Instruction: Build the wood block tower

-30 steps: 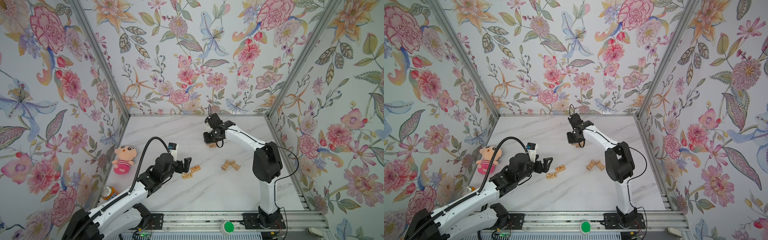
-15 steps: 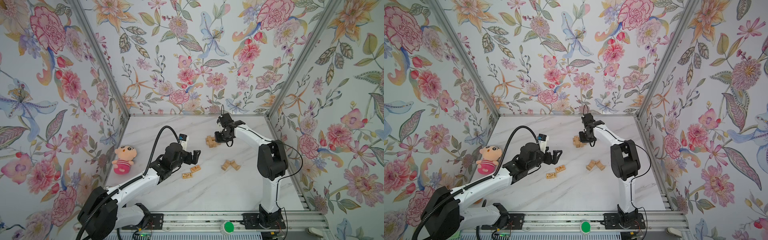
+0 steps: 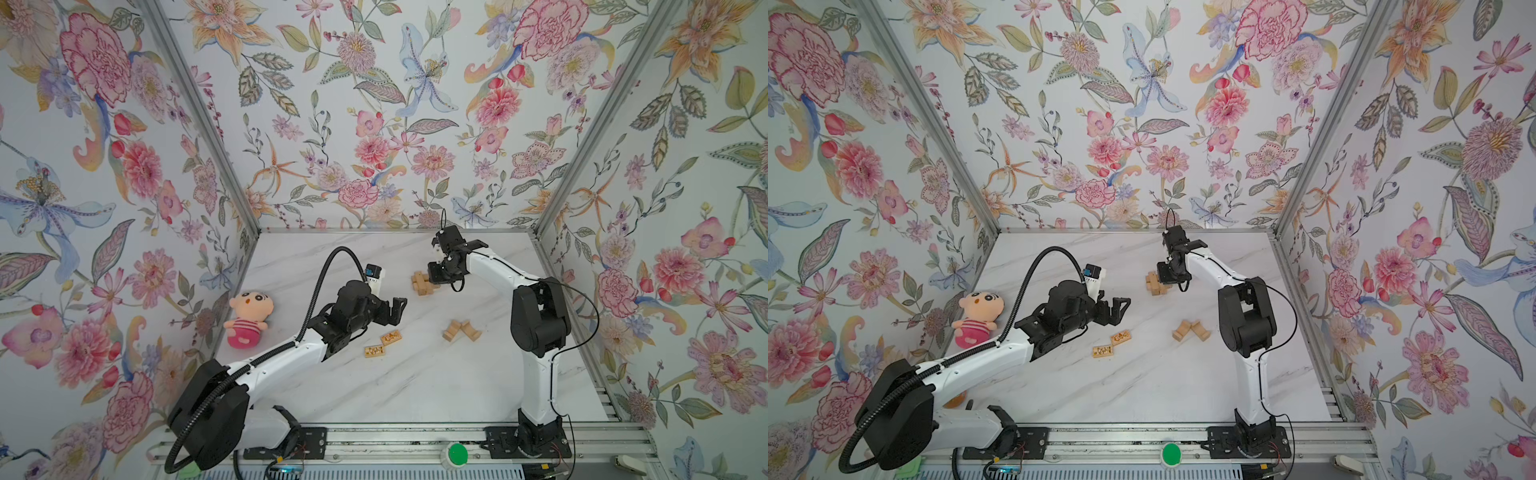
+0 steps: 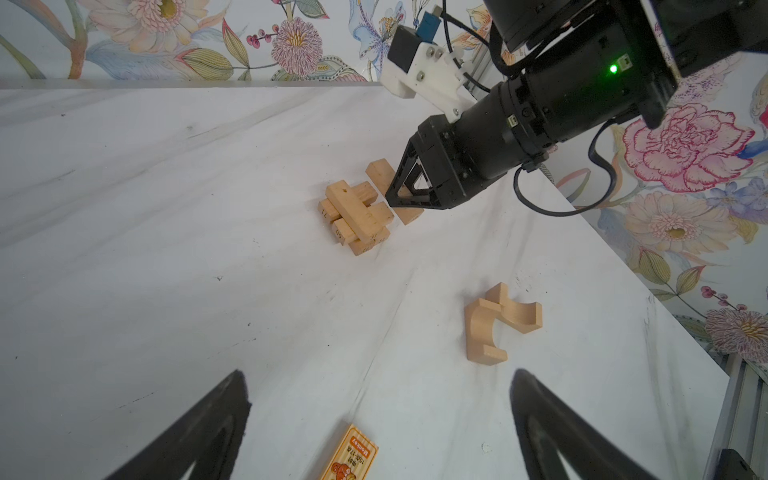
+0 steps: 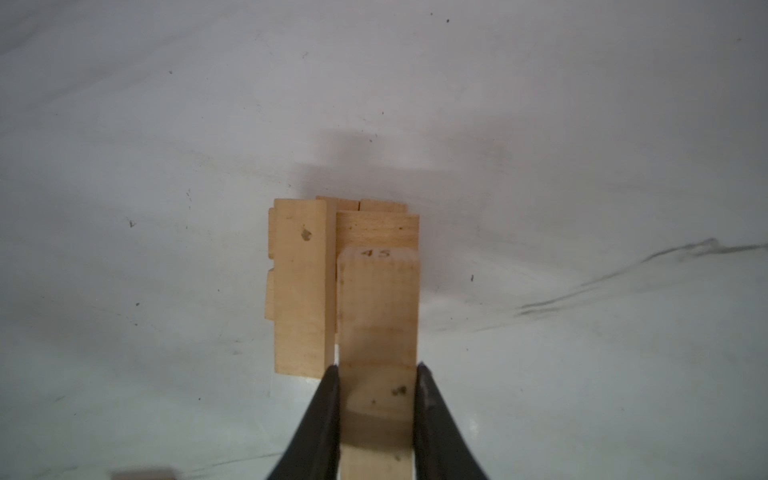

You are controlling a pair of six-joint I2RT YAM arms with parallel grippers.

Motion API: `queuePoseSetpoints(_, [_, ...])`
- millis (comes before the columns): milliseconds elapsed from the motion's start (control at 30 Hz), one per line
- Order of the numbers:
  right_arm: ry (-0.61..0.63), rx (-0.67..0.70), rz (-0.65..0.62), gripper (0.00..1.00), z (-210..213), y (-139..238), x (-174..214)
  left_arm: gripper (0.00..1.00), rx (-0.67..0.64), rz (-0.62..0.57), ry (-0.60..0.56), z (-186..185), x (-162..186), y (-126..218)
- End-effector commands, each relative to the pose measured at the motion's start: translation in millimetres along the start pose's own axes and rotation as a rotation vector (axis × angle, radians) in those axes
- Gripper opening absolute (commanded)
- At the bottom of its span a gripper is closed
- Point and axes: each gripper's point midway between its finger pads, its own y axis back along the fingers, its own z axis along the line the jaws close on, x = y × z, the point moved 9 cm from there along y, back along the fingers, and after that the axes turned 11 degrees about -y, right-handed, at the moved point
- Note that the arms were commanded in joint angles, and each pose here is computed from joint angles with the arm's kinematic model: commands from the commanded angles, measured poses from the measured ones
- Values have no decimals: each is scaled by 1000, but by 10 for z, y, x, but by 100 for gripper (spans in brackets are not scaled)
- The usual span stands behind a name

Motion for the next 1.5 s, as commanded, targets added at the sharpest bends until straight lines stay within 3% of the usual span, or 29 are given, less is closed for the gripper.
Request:
queuePoseSetpoints(0, [4,-10,-8,27,-9,-43,-93,99,28,-35,-25,-53,-126,-17])
queuePoseSetpoints(1467, [11,-17,40,30,103,-257,-100,99,-6,-13,-48,-7,-47,3])
